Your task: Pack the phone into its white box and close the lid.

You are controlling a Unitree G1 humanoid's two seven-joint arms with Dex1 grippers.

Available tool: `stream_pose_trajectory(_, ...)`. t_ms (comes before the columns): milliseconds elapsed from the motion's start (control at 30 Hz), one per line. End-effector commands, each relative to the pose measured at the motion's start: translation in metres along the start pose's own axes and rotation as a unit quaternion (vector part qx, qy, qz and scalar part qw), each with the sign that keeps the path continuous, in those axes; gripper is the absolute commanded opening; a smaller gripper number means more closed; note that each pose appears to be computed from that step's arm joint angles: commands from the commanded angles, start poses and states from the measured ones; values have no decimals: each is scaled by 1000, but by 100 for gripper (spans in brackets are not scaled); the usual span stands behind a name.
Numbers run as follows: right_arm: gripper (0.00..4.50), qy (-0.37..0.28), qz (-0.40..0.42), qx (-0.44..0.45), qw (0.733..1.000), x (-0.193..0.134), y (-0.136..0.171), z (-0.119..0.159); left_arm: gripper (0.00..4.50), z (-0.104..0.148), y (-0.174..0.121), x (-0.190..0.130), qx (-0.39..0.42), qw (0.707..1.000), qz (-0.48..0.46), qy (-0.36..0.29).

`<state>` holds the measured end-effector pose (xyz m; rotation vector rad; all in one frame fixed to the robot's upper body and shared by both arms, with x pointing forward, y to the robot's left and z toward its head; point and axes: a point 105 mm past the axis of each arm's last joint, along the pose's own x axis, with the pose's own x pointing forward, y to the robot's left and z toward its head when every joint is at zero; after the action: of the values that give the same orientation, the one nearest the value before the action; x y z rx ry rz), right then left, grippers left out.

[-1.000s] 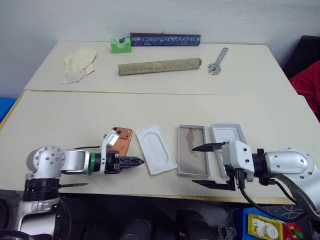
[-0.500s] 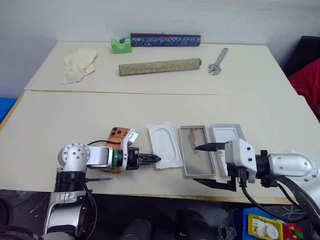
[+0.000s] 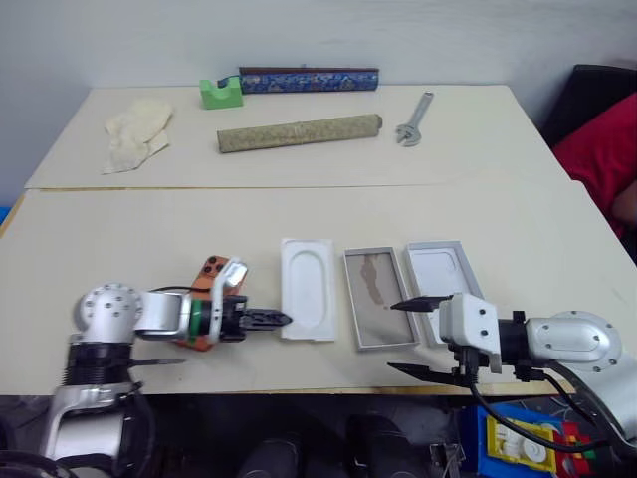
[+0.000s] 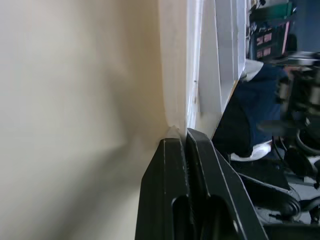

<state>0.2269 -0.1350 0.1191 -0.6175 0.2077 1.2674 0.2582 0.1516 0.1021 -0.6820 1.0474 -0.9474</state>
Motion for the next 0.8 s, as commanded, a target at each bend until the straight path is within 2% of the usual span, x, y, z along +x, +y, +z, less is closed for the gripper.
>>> stream_pose_trajectory(33, 287, -6, 21, -14, 1000, 11, 2, -10, 0, -3, -24, -11, 28, 998, -48, 7)
stream_pose_trajectory(67, 245, -4, 27, -13, 1000, 14, 2, -14, 0, -3, -25, -13, 29, 998, -50, 5)
stream_pose_trajectory(200, 130, -2, 35, -13, 999, 25, 0, -28, 0, 0, -29, -16, 29, 998, -58, -13)
stream_pose_trajectory(267, 66, -12, 39, -16, 999, 30, -3, -27, 0, 2, -32, -16, 29, 997, -67, -20)
stream_pose_trajectory(333, 9, -38, 50, -20, 998, 40, -4, -15, 0, 3, -35, -15, 33, 996, -73, -29)
stream_pose_trajectory(500, 1, -65, 82, -33, 994, 59, 2, 3, 0, 6, -42, -10, 35, 995, -84, -45)
stream_pose_trajectory(700, 1, -33, 53, -23, 998, 71, -3, -8, 0, 7, -53, 5, 34, 994, -99, -42)
stream_pose_trajectory(800, 62, -43, 64, -12, 997, 67, 4, -4, 0, 6, -56, 15, 30, 994, -100, -32)
